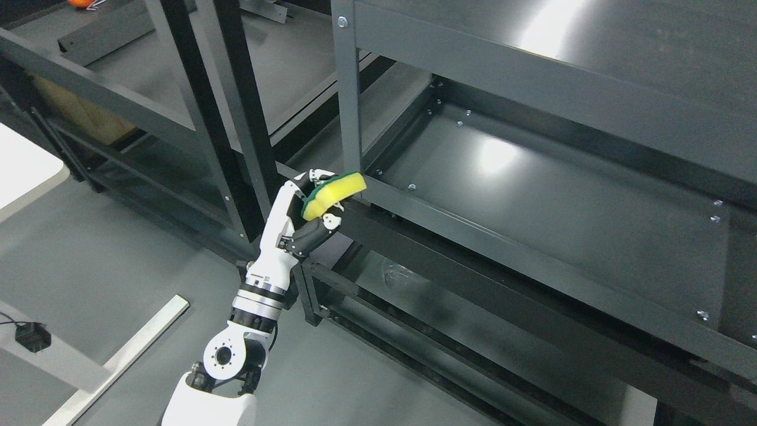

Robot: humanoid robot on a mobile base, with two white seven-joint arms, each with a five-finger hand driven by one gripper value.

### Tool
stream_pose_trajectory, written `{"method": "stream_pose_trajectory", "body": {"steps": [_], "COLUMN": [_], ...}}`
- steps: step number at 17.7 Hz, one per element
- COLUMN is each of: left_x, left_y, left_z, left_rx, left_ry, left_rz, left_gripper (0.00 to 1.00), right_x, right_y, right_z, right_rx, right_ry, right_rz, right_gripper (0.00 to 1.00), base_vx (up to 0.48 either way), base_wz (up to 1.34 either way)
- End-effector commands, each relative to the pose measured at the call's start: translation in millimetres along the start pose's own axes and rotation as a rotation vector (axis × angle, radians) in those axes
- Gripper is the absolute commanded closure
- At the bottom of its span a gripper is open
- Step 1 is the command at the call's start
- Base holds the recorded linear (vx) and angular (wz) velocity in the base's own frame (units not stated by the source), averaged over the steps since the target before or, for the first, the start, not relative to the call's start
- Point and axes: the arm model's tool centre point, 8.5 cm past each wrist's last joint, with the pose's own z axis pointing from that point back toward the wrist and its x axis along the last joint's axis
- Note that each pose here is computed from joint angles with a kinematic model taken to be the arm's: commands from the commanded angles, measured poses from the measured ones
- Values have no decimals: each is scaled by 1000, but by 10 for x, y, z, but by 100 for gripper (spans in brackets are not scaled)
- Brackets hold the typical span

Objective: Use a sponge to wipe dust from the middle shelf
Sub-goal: 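Hold the sponge raised in the left hand while turning toward the shelf, then extend the left hand into the middle shelf, pressing the sponge down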

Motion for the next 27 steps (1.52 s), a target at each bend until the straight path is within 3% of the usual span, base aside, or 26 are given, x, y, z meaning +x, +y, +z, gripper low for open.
{"method": "stream_pose_trajectory", "body": {"steps": [1, 6, 12, 17, 20, 27], "left_x": [-170, -61, 540, 745, 968, 1723], "left_y": [-770, -1299, -1650, -1849, -1784, -967], "left_z": [66, -104, -592, -546, -514, -871], "left_rx": [-280, -562, -833, -1027, -1052, -777], "left_ry": [51, -7, -321, -562, -769, -791], "left_rz": [-63, -299, -639, -860, -952, -1183], "left_gripper": [98, 98, 98, 99, 99, 100], "right_x": [95, 95, 95, 95, 95, 95], "right_y": [-100, -100, -100, -100, -100, -100], "right_z": [1, 1, 1, 1, 1, 1], "right_rx": [-14, -14, -14, -14, -14, -14], "right_ry": [-22, -22, -22, -22, -22, -22], "right_rz": [-2, -2, -2, -2, -1, -2], "right_gripper": [0, 0, 0, 0, 0, 0], "base_vx": [7, 13, 19, 42, 60, 57], "base_wz": [-326, -321, -378, -471, -486, -394]}}
